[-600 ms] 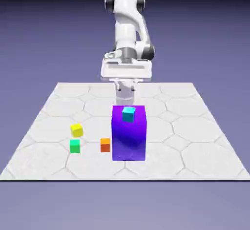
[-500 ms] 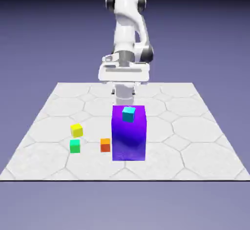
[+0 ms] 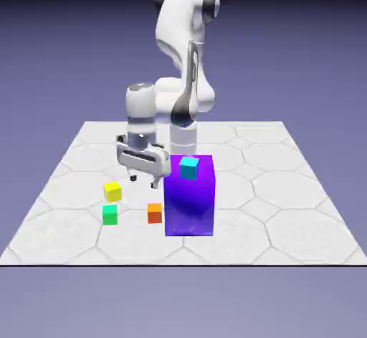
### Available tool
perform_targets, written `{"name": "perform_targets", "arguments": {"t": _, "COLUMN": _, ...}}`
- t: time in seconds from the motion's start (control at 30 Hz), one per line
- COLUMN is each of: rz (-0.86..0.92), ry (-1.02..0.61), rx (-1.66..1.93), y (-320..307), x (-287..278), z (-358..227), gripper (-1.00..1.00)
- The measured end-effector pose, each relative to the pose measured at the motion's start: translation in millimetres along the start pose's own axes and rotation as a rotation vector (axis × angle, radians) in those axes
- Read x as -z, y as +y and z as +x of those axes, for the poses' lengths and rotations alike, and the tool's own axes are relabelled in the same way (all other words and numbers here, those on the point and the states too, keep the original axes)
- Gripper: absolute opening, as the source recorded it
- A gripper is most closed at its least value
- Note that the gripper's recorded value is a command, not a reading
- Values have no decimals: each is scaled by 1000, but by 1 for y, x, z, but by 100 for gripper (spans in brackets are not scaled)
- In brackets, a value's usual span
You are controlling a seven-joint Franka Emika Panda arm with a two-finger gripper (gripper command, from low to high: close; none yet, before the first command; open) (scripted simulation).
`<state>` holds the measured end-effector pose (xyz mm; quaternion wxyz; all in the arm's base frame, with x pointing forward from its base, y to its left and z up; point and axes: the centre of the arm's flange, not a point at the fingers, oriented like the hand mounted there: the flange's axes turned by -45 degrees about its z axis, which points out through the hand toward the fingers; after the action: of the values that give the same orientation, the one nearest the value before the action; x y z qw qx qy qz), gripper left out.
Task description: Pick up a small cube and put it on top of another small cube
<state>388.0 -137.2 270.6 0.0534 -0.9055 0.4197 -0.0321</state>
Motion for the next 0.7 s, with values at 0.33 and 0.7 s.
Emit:
{"name": "perform_targets", "arguments": {"t": 0.33, "rz": 25, "ry": -385, "rx": -493, "y": 62, "x": -73, "z": 3, "gripper": 0}}
{"name": "perform_targets", "arguments": {"t": 0.7, "rz": 57, "ry": -519, "rx": -647, "y": 67, "x": -154, "z": -23, "gripper": -100}}
